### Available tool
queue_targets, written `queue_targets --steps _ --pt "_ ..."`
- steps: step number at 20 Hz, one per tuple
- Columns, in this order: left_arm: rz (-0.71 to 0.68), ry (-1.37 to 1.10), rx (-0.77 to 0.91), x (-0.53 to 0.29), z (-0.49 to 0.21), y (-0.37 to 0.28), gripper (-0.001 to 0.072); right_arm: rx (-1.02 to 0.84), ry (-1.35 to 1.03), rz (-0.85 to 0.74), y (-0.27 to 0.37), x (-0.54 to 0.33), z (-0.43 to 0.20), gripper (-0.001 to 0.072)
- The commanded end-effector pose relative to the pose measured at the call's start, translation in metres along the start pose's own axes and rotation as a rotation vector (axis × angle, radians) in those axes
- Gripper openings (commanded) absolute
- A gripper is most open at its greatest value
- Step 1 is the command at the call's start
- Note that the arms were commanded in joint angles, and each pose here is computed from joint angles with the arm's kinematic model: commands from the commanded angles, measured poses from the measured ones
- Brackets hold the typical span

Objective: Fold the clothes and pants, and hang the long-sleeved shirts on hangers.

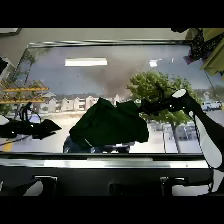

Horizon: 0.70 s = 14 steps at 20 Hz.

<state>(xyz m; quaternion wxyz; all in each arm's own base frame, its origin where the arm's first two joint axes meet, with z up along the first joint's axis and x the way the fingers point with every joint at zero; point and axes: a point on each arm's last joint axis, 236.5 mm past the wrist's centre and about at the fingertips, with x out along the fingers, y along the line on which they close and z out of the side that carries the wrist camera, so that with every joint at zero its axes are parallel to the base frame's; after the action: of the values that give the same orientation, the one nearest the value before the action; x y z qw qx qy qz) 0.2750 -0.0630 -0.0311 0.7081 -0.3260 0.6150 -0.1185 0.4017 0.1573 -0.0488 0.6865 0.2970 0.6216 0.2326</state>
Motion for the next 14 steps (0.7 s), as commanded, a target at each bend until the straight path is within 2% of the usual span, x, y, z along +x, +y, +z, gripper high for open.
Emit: queue_targets --steps 1,8,14 --pt "-0.063 -0.039 0.021 0.039 -0.018 0.009 0.0507 0.013 0.048 0.014 0.007 -0.004 -0.013 0.003" --pt "-0.03 -0.008 0.056 0.062 -0.017 0.022 0.0507 0.038 0.1 0.028 0.011 -0.005 -0.025 0.003" --pt "-0.102 -0.045 0.024 0.074 -0.002 0.011 0.0504 0.034 0.147 0.042 0.014 -0.007 -0.036 0.003"
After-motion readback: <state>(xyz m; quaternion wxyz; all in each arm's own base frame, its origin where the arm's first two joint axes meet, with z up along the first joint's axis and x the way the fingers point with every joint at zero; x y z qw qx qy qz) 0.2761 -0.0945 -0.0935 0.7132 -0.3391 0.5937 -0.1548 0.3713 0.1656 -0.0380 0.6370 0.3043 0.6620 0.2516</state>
